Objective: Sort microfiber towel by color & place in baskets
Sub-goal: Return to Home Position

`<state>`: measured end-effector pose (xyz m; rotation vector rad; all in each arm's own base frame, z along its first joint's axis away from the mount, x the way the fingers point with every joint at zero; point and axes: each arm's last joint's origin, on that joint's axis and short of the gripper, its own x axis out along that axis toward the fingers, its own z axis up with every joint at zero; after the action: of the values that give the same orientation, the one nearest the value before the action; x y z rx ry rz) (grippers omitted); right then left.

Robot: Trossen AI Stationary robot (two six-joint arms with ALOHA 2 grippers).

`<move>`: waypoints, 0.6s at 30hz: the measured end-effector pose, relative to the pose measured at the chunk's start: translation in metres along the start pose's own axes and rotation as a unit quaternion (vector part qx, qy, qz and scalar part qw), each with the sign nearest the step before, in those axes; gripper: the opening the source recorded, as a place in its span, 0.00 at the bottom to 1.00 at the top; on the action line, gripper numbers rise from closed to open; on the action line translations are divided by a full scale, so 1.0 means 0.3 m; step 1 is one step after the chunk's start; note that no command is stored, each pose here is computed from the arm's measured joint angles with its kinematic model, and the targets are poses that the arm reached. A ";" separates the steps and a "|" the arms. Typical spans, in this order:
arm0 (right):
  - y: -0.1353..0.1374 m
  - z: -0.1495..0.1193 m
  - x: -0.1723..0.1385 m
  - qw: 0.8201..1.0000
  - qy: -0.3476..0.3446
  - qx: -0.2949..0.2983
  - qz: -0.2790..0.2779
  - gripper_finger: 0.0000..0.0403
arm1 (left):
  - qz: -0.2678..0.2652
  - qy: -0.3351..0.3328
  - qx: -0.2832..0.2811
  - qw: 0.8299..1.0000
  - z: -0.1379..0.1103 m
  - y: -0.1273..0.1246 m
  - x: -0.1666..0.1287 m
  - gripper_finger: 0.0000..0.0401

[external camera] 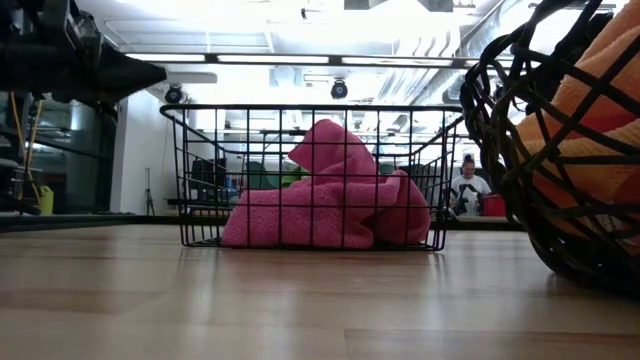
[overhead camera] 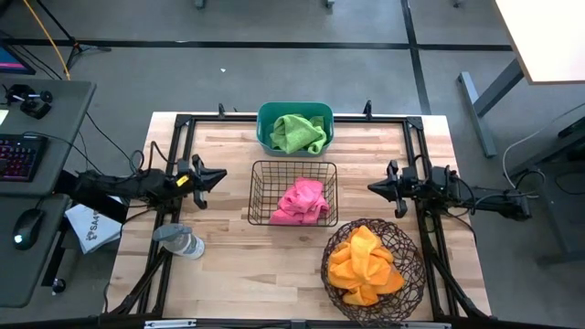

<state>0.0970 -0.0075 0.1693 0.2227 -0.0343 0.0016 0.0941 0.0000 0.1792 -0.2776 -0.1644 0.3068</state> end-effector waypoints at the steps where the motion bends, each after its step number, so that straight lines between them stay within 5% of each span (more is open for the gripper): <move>1: 0.000 0.000 0.000 1.000 0.000 0.000 0.000 0.00 | 0.000 0.006 0.003 1.000 -0.005 0.001 0.000 0.04; 14: 0.000 -0.001 0.000 1.000 0.002 0.000 -0.001 0.00 | 0.007 0.023 0.024 0.999 -0.017 0.007 0.001 0.04; 18: 0.000 -0.001 0.000 1.000 0.002 0.000 -0.001 0.00 | -0.077 0.045 0.097 0.991 -0.026 -0.007 -0.001 0.04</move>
<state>0.0970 -0.0075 0.1690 0.2231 -0.0306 0.0000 0.0961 -0.0039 0.1725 -0.0848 -0.0650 0.1541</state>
